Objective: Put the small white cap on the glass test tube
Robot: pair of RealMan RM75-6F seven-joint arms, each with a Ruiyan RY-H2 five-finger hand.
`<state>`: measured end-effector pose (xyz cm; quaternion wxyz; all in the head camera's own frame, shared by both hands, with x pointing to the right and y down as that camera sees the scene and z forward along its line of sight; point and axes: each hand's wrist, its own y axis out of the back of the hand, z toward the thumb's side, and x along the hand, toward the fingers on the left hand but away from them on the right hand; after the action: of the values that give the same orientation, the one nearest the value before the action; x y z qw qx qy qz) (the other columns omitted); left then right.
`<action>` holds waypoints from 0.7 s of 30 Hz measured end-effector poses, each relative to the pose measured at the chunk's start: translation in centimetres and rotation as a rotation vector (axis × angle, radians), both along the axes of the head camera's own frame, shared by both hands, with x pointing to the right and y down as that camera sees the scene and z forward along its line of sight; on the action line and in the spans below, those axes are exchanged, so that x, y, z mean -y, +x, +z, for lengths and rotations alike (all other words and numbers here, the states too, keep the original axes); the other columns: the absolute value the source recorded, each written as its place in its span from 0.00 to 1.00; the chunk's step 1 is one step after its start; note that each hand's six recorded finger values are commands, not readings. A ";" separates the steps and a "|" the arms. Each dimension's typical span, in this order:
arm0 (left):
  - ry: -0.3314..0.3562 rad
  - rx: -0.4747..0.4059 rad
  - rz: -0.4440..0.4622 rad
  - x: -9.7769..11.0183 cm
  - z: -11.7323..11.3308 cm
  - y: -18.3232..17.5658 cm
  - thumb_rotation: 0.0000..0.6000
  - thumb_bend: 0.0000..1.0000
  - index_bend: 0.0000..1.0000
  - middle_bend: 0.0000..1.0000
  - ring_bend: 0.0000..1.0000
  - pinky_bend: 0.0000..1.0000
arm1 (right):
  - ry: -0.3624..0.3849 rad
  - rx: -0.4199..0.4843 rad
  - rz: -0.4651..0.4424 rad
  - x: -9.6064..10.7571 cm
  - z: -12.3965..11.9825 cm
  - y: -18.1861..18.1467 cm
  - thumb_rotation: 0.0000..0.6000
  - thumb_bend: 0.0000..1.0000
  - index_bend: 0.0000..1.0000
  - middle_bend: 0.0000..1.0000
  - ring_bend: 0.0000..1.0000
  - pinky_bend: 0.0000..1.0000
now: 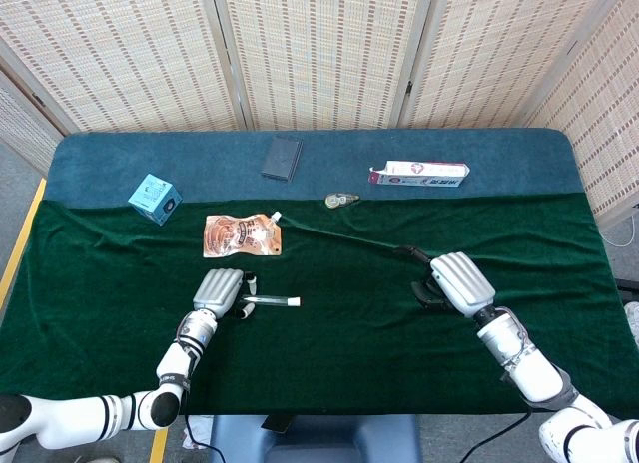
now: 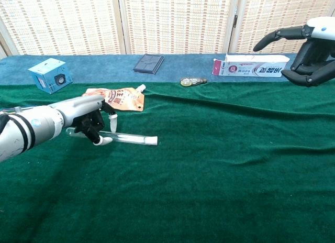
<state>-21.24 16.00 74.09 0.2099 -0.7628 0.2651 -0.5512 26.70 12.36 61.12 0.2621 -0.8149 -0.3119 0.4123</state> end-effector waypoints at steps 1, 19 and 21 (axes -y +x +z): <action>-0.001 0.000 0.000 0.0 0.0 0.0 1.00 0.55 0.44 0.95 0.80 0.82 | 0.000 0.000 0.005 0.0 0.0 0.2 1.00 0.58 0.18 1.00 1.00 1.00; 0.246 0.019 -0.069 2.2 -6.9 -6.9 1.00 0.55 0.36 0.54 0.45 0.49 | 0.137 -0.247 0.100 -1.1 -2.3 8.8 1.00 0.58 0.20 0.51 0.62 0.69; 0.320 0.042 -0.090 2.2 -8.4 -9.0 1.00 0.55 0.36 0.47 0.37 0.39 | 0.175 -0.322 0.127 -1.7 -3.0 10.7 1.00 0.58 0.20 0.38 0.45 0.47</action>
<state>-30.28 13.76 65.65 0.3093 -0.6953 0.3788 -0.5267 37.37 14.06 58.13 0.3521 -0.6911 -0.3512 0.5244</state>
